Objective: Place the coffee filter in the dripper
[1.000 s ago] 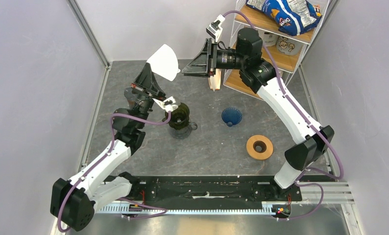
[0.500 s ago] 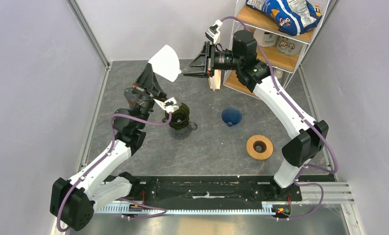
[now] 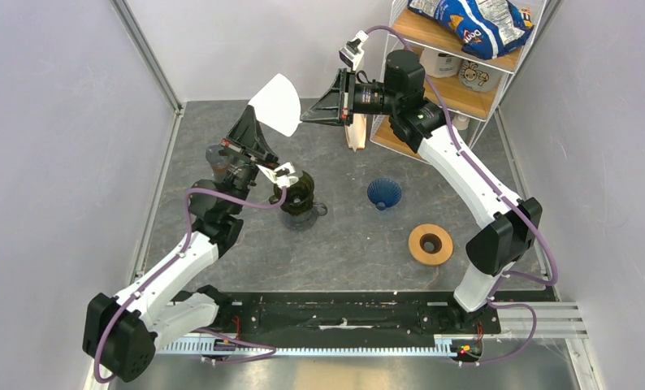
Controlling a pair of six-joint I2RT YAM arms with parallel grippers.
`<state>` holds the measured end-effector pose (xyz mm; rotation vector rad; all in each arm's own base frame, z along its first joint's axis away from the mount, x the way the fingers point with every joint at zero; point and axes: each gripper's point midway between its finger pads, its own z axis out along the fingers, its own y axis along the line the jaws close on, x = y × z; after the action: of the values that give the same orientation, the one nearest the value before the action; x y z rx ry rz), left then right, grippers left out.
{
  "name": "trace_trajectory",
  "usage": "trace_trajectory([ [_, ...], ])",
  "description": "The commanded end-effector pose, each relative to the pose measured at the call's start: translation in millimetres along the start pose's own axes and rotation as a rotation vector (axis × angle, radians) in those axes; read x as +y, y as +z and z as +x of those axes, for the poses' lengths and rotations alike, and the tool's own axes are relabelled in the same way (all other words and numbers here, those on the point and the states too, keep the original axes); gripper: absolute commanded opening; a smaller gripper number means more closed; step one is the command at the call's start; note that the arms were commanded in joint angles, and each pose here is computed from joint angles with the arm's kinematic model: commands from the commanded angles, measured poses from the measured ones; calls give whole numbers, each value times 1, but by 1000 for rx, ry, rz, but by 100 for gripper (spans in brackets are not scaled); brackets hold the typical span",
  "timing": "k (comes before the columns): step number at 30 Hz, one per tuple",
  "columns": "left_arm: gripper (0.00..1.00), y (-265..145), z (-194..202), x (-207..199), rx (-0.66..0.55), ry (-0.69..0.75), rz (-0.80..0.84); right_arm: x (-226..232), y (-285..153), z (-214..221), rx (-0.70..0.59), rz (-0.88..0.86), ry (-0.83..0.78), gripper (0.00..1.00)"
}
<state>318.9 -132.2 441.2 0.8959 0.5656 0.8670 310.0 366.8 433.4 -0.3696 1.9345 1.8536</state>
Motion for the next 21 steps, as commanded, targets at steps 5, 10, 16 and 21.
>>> trace_trajectory([
  [5, 2, 6, -5, 29, -10, 22, -79, 17, 1, -5, -7, -51, -53, 1],
  [10, 2, 7, -2, 27, 7, 8, -71, 18, 0, -4, -9, -55, -45, 0],
  [16, 2, 5, 10, 21, 78, -35, -44, 27, -4, -2, -6, -79, -63, 0],
  [21, 2, 2, 8, 18, 62, -32, -39, 23, -5, 0, -12, -65, -54, 24],
])
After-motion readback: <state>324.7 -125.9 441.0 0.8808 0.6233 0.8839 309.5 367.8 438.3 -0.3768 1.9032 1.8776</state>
